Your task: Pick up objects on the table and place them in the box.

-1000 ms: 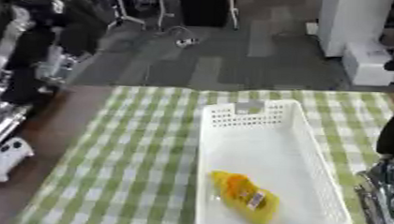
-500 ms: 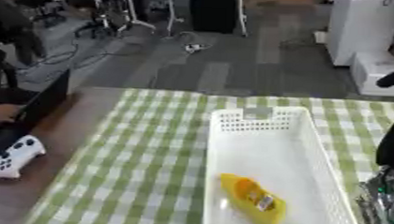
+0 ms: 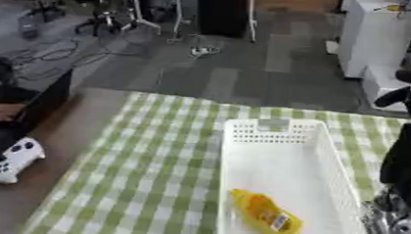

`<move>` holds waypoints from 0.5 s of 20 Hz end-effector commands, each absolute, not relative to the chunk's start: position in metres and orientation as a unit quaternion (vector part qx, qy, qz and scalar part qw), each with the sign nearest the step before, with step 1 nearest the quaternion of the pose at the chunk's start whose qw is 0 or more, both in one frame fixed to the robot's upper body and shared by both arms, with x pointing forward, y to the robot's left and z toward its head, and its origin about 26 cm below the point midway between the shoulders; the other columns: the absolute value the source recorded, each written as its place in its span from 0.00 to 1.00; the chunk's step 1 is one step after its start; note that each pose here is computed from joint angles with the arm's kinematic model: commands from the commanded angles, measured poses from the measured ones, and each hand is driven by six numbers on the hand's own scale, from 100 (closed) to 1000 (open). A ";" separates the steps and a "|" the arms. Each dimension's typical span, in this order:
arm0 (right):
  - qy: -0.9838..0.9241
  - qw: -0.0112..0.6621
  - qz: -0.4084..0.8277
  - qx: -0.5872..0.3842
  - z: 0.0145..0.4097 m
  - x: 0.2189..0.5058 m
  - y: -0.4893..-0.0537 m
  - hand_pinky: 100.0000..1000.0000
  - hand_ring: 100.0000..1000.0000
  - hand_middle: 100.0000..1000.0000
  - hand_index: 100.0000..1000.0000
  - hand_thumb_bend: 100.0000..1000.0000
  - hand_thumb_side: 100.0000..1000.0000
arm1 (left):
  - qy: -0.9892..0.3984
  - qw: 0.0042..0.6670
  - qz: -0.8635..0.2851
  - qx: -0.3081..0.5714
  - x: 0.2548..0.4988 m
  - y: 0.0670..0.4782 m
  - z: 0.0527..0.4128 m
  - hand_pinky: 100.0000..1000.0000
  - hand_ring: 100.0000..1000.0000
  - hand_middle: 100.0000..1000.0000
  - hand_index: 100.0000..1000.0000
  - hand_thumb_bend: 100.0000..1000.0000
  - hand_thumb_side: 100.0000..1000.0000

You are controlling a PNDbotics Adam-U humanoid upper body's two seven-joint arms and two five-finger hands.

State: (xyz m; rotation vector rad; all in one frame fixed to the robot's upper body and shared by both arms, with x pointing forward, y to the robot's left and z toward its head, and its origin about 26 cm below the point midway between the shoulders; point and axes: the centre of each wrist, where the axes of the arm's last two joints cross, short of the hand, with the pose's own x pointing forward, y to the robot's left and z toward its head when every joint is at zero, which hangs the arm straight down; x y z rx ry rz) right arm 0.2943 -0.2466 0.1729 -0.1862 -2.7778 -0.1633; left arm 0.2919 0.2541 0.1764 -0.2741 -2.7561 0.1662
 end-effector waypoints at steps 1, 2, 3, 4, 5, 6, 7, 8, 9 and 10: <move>-0.982 0.163 -0.048 -0.078 0.177 0.292 -0.252 0.30 0.57 0.59 0.69 0.00 0.92 | -0.978 0.131 0.078 -0.144 0.290 0.247 0.175 0.32 0.25 0.43 0.57 0.00 0.73; -0.982 0.164 -0.047 -0.081 0.176 0.291 -0.253 0.30 0.57 0.59 0.69 0.00 0.92 | -0.977 0.123 0.085 -0.153 0.289 0.245 0.174 0.32 0.25 0.43 0.57 0.00 0.73; -0.982 0.165 -0.045 -0.083 0.174 0.291 -0.253 0.30 0.57 0.59 0.69 0.00 0.92 | -0.976 0.117 0.092 -0.160 0.290 0.245 0.174 0.32 0.26 0.43 0.57 0.00 0.72; -0.981 0.166 -0.044 -0.085 0.173 0.290 -0.254 0.30 0.57 0.59 0.69 0.00 0.92 | -0.975 0.113 0.097 -0.165 0.290 0.244 0.174 0.32 0.25 0.43 0.57 0.00 0.72; -0.981 0.167 -0.043 -0.086 0.172 0.290 -0.254 0.30 0.57 0.59 0.69 0.00 0.92 | -0.975 0.112 0.097 -0.167 0.289 0.244 0.173 0.32 0.25 0.43 0.57 0.00 0.72; -0.981 0.168 -0.043 -0.087 0.172 0.290 -0.255 0.30 0.57 0.59 0.69 0.00 0.92 | -0.975 0.111 0.094 -0.169 0.289 0.245 0.172 0.32 0.25 0.43 0.57 0.00 0.72; -0.981 0.168 -0.042 -0.089 0.171 0.289 -0.255 0.30 0.57 0.59 0.69 0.00 0.92 | -0.975 0.112 0.091 -0.171 0.288 0.245 0.171 0.32 0.25 0.43 0.57 0.00 0.72; -0.981 0.169 -0.041 -0.090 0.171 0.289 -0.255 0.30 0.57 0.59 0.69 0.00 0.92 | -0.975 0.111 0.089 -0.172 0.288 0.246 0.171 0.32 0.25 0.43 0.57 0.00 0.72; -0.981 0.169 -0.040 -0.091 0.170 0.289 -0.255 0.30 0.57 0.59 0.69 0.00 0.92 | -0.975 0.111 0.087 -0.174 0.288 0.246 0.171 0.32 0.25 0.43 0.57 0.00 0.72; -0.981 0.169 -0.040 -0.091 0.170 0.289 -0.256 0.30 0.57 0.59 0.69 0.00 0.92 | -0.974 0.111 0.085 -0.176 0.288 0.246 0.171 0.32 0.25 0.43 0.57 0.00 0.72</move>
